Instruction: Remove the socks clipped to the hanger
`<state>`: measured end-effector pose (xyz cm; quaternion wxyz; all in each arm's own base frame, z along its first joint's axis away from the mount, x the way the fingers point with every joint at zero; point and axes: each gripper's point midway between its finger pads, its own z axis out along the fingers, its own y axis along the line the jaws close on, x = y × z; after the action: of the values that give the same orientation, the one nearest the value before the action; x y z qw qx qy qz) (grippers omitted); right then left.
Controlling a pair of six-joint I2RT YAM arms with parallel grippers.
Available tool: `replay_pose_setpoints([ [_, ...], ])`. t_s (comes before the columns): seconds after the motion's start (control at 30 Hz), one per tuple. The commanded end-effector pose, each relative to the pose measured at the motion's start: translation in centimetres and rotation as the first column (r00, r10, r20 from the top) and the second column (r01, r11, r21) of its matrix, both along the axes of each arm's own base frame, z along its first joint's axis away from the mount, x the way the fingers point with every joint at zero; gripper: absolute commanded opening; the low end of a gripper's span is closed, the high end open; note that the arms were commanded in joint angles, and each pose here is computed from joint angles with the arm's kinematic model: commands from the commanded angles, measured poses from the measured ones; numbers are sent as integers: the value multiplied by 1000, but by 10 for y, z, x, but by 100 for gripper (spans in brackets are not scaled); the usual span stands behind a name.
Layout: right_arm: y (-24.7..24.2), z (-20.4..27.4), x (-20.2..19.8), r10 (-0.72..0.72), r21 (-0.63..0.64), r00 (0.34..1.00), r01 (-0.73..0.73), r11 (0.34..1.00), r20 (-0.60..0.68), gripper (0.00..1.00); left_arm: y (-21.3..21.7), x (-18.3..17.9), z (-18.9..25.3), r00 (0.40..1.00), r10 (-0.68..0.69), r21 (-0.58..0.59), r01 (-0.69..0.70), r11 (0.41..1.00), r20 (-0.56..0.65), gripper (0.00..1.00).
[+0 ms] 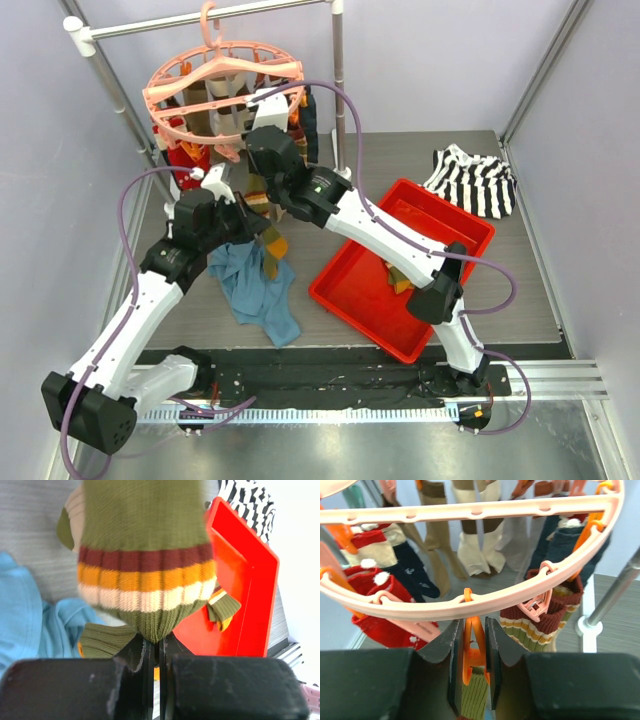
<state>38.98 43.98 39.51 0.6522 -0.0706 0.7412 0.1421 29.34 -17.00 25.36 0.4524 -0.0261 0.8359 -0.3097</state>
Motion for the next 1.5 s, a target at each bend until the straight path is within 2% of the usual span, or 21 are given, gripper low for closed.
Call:
replay_pose_setpoints([
  [0.0, -9, 49, -17, 55, 139, 998, -60, 988, 42, 25, 6, -9, 3, 1000, 14, 13, -14, 1000, 5, 0],
  [0.03, -13, 57, -22, 63, 163, 997, -69, 984, 43, 35, 8, -11, -2, 1000, 18, 20, -18, 1000, -17, 0],
  [0.13, -13, 52, -31, 110, 175, 994, -112, 978, 18, 49, 9, -16, -3, 999, 20, 25, -19, 1000, -36, 0],
  [0.33, -18, 56, -65, 264, 189, 964, -260, 947, 1, 66, 10, -23, 2, 1000, 3, 23, -3, 1000, -25, 0],
  [0.37, -16, 41, -68, 283, 183, 959, -274, 944, -21, 69, 10, -24, 2, 1000, -1, 26, 2, 1000, -30, 0],
  [0.43, -26, 54, -83, 327, 213, 945, -321, 923, 8, 75, 9, -25, 5, 1000, -8, 24, 9, 1000, -30, 0],
  [0.47, -22, 36, -88, 362, 206, 932, -353, 913, -7, 76, 9, -25, 7, 1000, -14, 27, 14, 1000, -26, 0],
  [0.53, -35, 47, -103, 399, 235, 916, -395, 888, 31, 76, 8, -26, 13, 1000, -22, 29, 23, 999, -23, 0],
  [0.57, -30, 31, -113, 454, 230, 890, -448, 864, 27, 77, 8, -27, 16, 1000, -23, 30, 24, 999, -17, 0],
  [0.63, -41, 40, -130, 502, 233, 861, -507, 830, 84, 77, 7, -30, 26, 999, -39, 22, 39, 999, -4, 0],
  [0.67, -38, 11, -138, 548, 202, 835, -545, 814, 47, 78, 5, -32, 33, 999, -53, 14, 53, 998, 6, 0],
  [0.7, -47, 13, -146, 560, 187, 825, -563, 805, 72, 78, 3, -34, 36, 998, -66, 2, 66, 998, 10, 0],
  [0.73, -48, -9, -149, 574, 175, 817, -574, 800, 52, 78, -2, -39, 41, 995, -96, -22, 96, 995, 13, 0],
  [0.8, -51, -19, -158, 604, 171, 795, -605, 778, 63, 78, -9, -43, 50, 992, -126, -67, 128, 990, 25, 0],
  [1.03, -53, -76, -184, 663, 163, 749, -651, 741, -21, 77, -24, -56, 78, 977, -198, -182, 209, 961, 76, 0],
  [1.17, -48, -97, -181, 658, 156, 752, -646, 748, -40, 77, -31, -57, 90, 970, -216, -235, 236, 943, 107, 0],
  [1.27, -45, -105, -176, 640, 160, 766, -625, 764, -59, 68, -32, -55, 93, 969, -217, -238, 240, 941, 121, 0],
  [1.37, -46, -108, -168, 601, 172, 796, -584, 793, -69, 39, -33, -54, 92, 968, -218, -239, 242, 940, 124, 0],
  [1.4, -47, -103, -167, 594, 184, 802, -576, 796, -59, 18, -33, -54, 91, 968, -217, -237, 241, 941, 125, 1],
  [1.43, -52, -102, -160, 556, 193, 830, -538, 821, -52, 6, -32, -53, 90, 968, -214, -233, 239, 943, 128, 4],
  [1.47, -57, -100, -156, 525, 197, 850, -506, 840, -52, 1, -31, -51, 89, 969, -210, -222, 235, 946, 134, 8],
])
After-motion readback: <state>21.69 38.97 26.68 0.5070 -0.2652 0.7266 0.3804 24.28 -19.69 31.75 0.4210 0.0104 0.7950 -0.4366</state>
